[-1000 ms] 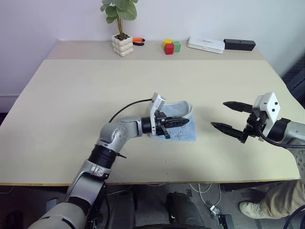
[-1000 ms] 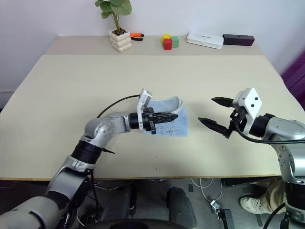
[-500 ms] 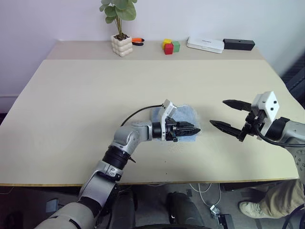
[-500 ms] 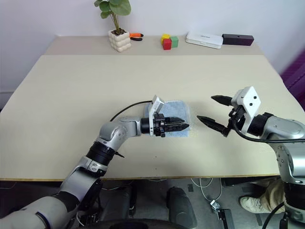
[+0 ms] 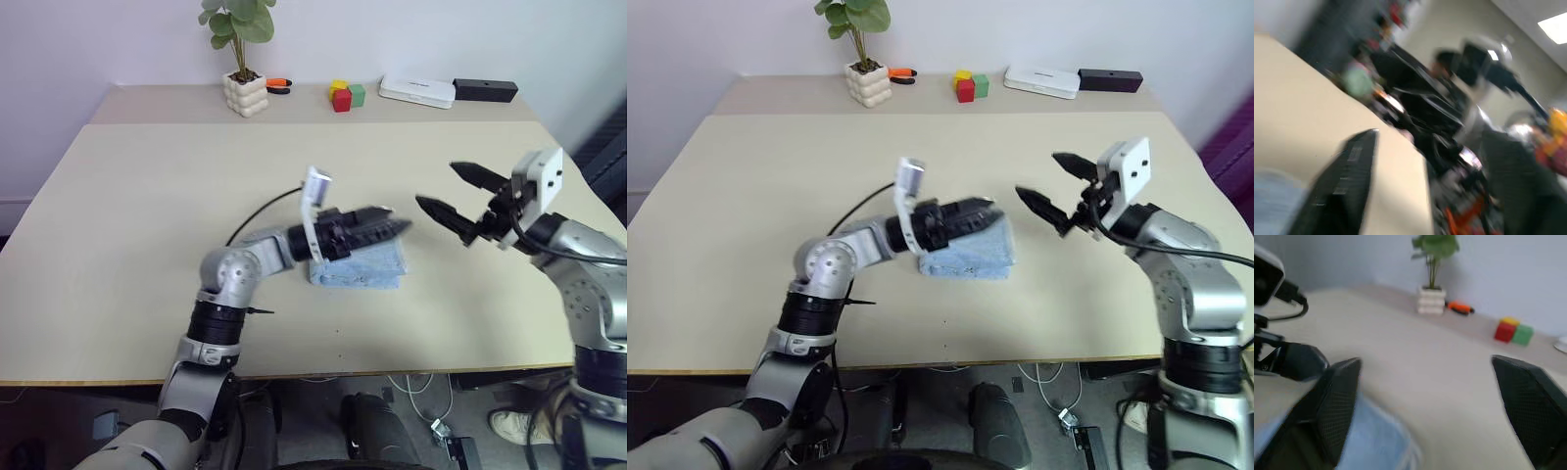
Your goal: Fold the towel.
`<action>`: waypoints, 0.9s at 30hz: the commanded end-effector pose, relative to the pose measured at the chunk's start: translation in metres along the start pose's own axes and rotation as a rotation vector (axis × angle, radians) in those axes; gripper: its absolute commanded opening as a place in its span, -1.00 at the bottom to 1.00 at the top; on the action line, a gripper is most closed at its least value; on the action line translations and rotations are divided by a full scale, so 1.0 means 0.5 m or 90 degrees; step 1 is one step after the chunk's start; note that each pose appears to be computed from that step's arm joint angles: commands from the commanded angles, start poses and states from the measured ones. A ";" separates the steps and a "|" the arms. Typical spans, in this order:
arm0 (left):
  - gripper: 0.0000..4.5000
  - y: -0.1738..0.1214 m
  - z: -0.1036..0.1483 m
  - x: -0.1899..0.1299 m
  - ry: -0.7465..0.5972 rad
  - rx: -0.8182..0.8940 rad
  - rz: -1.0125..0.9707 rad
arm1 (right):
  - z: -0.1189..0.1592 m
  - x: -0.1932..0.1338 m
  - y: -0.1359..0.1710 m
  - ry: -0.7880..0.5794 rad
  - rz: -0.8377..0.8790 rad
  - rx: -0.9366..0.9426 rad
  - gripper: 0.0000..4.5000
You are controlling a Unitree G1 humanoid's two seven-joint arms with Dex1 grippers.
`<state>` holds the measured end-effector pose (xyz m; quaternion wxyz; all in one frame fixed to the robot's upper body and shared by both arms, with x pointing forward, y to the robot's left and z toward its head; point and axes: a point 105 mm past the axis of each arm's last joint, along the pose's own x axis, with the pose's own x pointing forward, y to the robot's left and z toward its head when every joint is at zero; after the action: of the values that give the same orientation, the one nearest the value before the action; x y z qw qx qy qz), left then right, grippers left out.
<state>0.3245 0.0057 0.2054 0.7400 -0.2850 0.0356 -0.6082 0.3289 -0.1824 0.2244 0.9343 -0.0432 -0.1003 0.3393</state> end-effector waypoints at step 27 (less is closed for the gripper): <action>-1.00 0.201 -0.102 -0.061 -0.021 0.109 0.382 | -0.261 0.074 0.089 0.183 -0.318 -0.039 -0.99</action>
<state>0.3830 0.0211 0.1039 0.9051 -0.2116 0.0675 -0.3626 0.3563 -0.1137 0.0947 0.9900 -0.0883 0.0242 0.1078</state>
